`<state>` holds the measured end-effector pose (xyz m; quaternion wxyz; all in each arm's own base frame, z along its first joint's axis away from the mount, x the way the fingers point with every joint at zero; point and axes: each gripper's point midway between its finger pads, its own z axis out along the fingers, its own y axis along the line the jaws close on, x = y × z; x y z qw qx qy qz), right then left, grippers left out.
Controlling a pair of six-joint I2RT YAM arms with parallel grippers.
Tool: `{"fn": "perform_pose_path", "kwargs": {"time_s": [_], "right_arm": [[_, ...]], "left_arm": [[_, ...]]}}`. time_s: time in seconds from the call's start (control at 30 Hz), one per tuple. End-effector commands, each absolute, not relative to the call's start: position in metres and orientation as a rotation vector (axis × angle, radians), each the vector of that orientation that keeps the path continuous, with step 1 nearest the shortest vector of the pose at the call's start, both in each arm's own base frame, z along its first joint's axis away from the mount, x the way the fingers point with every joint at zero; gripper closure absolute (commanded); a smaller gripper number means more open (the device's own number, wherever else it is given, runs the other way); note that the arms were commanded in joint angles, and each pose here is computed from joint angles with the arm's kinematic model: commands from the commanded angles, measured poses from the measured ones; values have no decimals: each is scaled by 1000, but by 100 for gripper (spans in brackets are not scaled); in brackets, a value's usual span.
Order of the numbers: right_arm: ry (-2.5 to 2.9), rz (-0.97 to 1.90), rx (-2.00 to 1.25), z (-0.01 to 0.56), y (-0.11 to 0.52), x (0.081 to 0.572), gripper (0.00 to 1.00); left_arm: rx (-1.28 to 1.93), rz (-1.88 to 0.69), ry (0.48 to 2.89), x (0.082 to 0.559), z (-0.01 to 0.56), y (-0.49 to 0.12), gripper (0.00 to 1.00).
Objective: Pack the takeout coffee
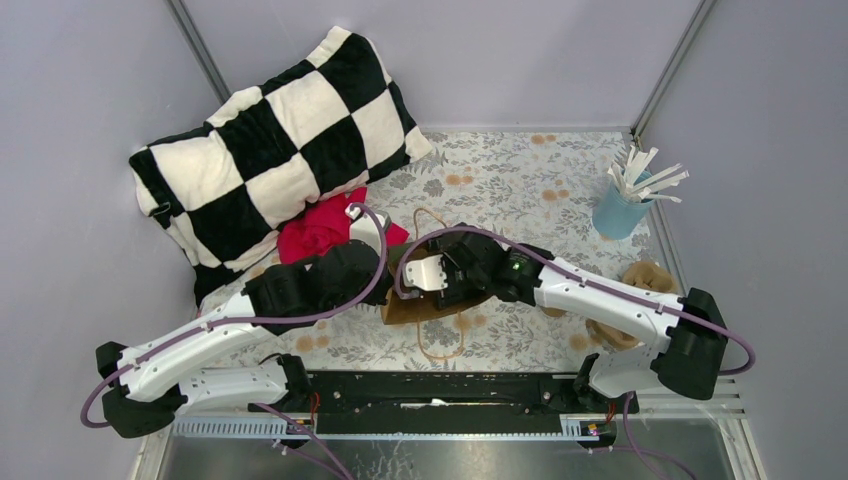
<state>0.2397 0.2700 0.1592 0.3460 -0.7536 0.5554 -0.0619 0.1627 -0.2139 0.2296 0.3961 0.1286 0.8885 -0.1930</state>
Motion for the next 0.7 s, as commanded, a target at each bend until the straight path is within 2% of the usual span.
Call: {"fn": "perform_pose_path", "kwargs": {"time_s": [0.0, 0.27, 0.67], "right_arm": [[1424, -88, -1855, 208, 275, 237, 32], [1490, -228, -1911, 182, 249, 241, 32], [1472, -187, -1889, 168, 269, 250, 32]], "left_arm": [[355, -471, 2259, 161, 227, -212, 100], [353, -463, 2255, 162, 230, -211, 100], [401, -451, 2250, 164, 234, -215, 100]]}}
